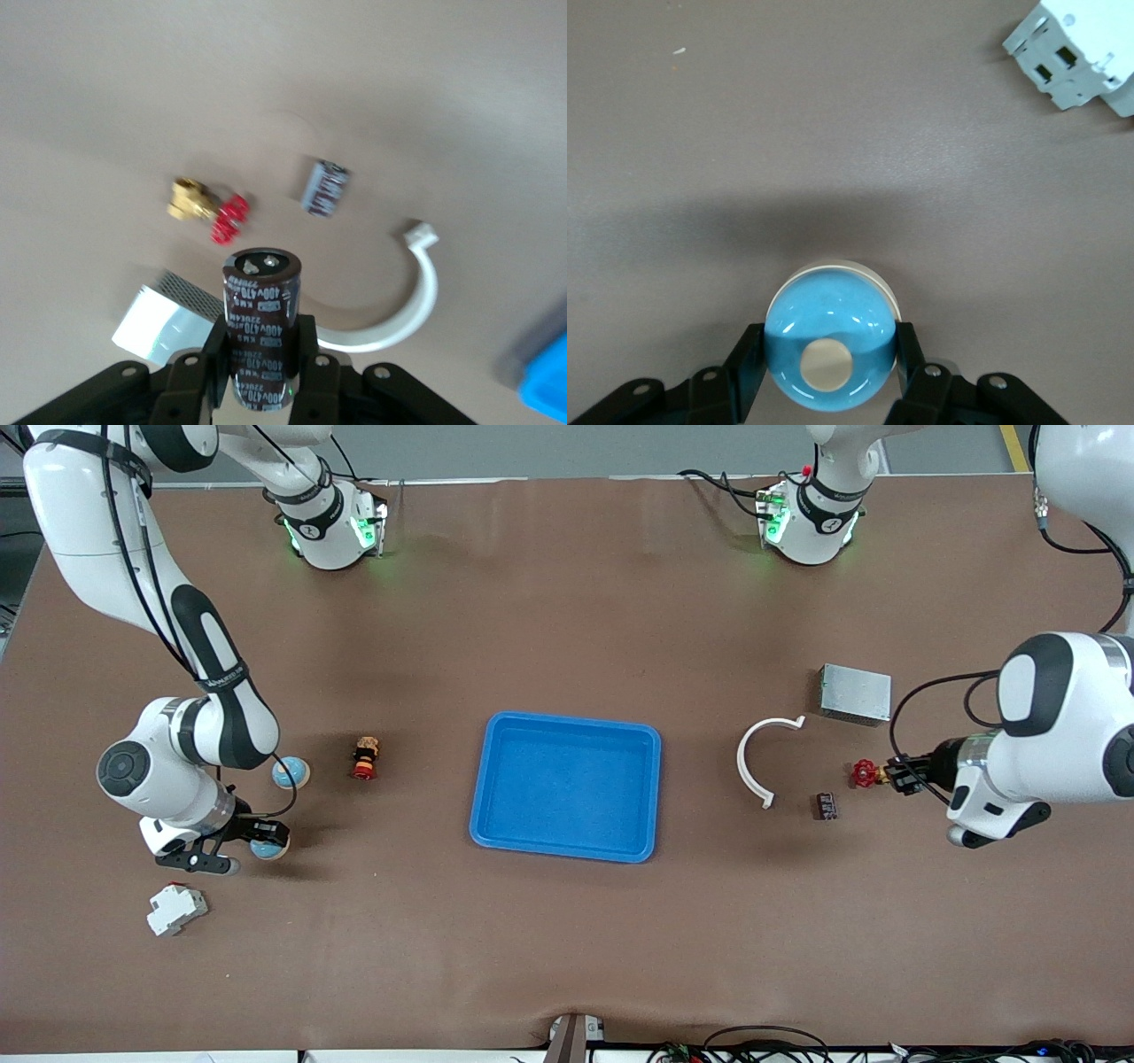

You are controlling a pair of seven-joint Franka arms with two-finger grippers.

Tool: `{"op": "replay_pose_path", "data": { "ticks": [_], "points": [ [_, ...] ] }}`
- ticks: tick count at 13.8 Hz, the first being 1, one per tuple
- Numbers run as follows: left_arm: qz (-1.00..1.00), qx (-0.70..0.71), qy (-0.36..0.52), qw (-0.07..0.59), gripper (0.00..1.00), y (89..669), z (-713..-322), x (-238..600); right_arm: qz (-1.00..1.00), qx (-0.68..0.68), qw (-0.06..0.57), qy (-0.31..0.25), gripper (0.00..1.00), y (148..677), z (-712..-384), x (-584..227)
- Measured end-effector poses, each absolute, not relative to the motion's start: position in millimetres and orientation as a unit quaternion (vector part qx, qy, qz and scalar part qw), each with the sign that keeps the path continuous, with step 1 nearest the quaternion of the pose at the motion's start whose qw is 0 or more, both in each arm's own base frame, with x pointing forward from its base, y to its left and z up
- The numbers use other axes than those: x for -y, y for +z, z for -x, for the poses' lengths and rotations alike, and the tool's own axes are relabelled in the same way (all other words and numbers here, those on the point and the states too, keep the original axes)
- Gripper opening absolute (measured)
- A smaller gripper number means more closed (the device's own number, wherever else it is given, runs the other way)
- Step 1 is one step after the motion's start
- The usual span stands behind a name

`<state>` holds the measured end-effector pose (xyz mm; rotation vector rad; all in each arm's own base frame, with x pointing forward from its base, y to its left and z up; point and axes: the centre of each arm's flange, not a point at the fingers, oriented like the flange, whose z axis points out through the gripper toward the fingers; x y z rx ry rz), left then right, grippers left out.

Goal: Place electrolytic capacitor and blue bell in tray
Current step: 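Carry the capacitor and the blue bell into the blue tray with both grippers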

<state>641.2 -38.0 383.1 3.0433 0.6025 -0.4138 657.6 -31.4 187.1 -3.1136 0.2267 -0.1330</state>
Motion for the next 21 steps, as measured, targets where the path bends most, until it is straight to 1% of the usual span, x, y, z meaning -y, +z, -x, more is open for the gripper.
{"op": "replay_pose_path", "data": {
  "ticks": [3, 5, 7, 9, 11, 13, 17, 21],
  "points": [
    [-0.966, -0.226, -0.125, 0.009, 0.33, 405.5, -630.7, 104.9, 0.995, -0.096, 0.013, -0.032, 0.63, 196.4, -661.1, -5.1],
    [-0.962, -0.245, -0.124, 0.012, 0.33, 412.4, -622.0, 146.7, 0.993, -0.114, 0.015, -0.021, 0.63, 216.4, -661.5, -32.6],
    [-0.958, -0.262, -0.112, 0.02, 0.33, 418.0, -615.0, 187.2, 0.991, -0.136, 0.015, -0.009, 0.63, 249.8, -658.2, -57.5],
    [-0.957, -0.271, -0.101, 0.027, 0.33, 415.7, -605.6, 232.5, 0.987, -0.158, 0.015, 0.001, 0.63, 293.9, -650.9, -84.4],
    [-0.953, -0.287, -0.092, 0.038, 0.33, 401.6, -595.3, 281.8, 0.983, -0.183, 0.016, 0.004, 0.63, 334.5, -638.6, -119.4],
    [-0.948, -0.307, -0.077, 0.04, 0.33, 378.6, -584.4, 327.8, 0.979, -0.204, 0.018, 0.003, 0.63, 356.9, -626.3, -154.4],
    [-0.939, -0.335, -0.068, 0.029, 0.33, 336.1, -562.5, 385.9, 0.97, -0.242, 0.018, 0.006, 0.63, 362.4, -601.2, -226.4],
    [-0.93, -0.36, -0.069, 0.041, 0.33, 296.8, -547.8, 422.5, 0.961, -0.275, 0.019, 0.007, 0.63, 361.4, -570.4, -295.5]
  ]
}}
